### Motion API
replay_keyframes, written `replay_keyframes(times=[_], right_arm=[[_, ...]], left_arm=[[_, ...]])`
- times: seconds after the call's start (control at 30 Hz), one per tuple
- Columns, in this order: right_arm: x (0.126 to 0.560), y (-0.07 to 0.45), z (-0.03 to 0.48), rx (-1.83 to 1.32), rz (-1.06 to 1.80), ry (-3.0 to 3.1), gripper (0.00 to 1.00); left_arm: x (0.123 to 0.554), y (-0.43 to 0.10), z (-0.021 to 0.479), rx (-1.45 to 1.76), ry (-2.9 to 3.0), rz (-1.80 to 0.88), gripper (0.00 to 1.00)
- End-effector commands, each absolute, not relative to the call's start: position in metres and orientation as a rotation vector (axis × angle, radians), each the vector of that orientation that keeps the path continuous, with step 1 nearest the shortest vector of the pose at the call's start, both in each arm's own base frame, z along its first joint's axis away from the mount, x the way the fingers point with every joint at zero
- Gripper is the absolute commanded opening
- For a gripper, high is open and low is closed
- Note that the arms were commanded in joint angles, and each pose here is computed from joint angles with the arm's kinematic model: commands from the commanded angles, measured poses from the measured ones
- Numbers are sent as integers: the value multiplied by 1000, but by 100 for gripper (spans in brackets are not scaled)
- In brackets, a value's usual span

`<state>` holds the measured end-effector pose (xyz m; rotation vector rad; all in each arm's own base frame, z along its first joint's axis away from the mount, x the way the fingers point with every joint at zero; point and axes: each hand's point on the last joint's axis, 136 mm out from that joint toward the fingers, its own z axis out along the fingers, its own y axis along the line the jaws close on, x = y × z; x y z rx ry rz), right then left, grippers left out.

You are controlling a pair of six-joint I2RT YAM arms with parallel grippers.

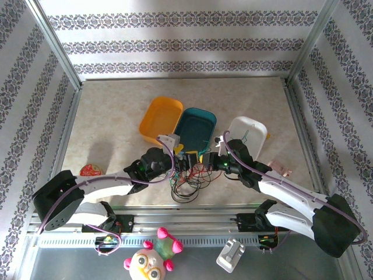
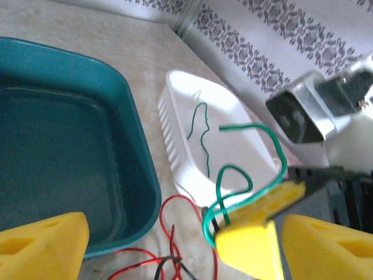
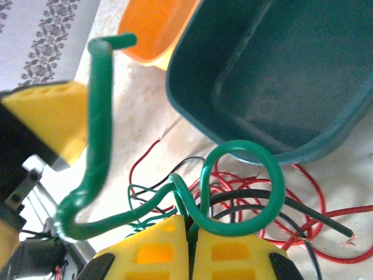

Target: Untangle the cables

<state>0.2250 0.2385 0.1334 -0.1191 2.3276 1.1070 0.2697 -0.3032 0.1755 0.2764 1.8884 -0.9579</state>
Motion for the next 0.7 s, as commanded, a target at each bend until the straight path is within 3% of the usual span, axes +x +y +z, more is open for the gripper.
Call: replay_keyframes(times=[0.0,0.47,0.67], right_arm=[[216,249,137,-221,1200,2310,5],[209,263,127,-273,1259,2378,5],[210,267,139,-290,1267,2347,4]], left_arm=[[275,-307,193,213,1816,-1095,85],[276,-345,187,309,1844,-1239,80],[285,-353,169,321,1934,-1189,67]])
